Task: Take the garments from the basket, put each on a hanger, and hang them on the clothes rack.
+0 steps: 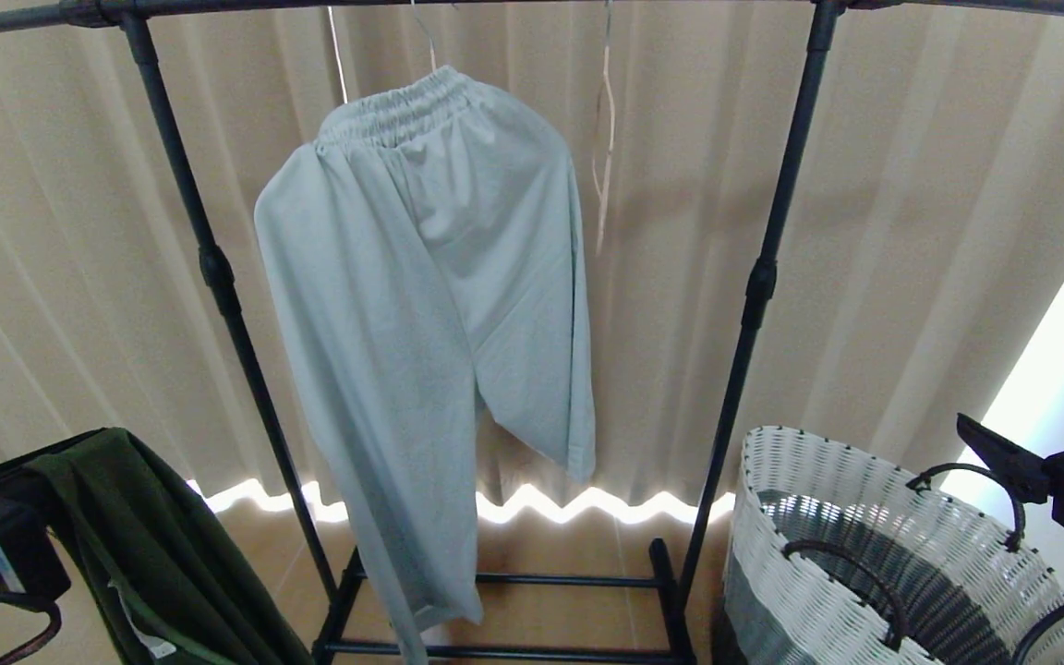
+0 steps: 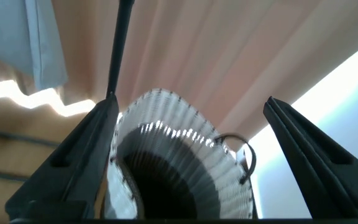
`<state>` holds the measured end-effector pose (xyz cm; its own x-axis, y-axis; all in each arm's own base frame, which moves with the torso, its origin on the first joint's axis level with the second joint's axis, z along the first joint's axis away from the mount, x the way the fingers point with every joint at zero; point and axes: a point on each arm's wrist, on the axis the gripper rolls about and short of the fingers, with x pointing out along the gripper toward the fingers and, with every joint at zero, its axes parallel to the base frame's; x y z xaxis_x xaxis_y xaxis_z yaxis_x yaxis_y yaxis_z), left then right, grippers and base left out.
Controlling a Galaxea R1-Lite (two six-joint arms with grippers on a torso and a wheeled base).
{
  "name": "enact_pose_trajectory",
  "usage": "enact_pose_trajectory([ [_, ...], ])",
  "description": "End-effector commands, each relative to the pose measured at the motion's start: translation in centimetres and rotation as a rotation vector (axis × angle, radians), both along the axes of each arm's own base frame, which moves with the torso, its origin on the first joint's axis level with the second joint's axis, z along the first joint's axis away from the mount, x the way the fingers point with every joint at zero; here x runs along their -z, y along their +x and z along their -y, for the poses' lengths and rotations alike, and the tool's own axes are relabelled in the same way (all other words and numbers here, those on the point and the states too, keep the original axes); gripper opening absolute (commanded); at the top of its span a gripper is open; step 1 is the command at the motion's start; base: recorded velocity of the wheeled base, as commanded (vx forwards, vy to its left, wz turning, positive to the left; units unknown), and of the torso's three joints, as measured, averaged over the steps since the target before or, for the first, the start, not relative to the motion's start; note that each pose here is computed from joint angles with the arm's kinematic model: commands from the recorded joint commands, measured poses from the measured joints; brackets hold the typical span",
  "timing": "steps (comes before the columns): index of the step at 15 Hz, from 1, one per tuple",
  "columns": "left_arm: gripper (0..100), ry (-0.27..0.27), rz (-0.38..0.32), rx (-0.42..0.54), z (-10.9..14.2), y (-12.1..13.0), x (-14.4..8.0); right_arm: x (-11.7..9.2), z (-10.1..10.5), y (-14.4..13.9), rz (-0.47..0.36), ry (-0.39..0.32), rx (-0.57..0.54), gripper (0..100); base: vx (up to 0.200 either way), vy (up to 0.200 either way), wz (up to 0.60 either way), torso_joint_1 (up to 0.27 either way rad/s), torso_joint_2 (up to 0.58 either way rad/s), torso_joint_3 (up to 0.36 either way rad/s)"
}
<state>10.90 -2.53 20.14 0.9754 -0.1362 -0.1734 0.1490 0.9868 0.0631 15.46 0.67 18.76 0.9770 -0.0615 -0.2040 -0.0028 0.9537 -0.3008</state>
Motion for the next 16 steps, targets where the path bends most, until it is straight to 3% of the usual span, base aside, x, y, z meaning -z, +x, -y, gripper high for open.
enact_pose_trajectory([
  [1,0,0.0,-0.003,-0.002,-0.01,0.06,0.08,-0.06,-0.01,-0.08,0.004,-0.001,-0.002,100,0.0,0.0,0.0,0.1,-0.34,-0.325],
  [16,0,0.014,0.001,0.0,-0.05,-0.08,0.21,-0.41,0.01,0.02,0.017,0.002,-0.002,100,0.0,0.0,0.0,0.161,-0.49,-0.308],
])
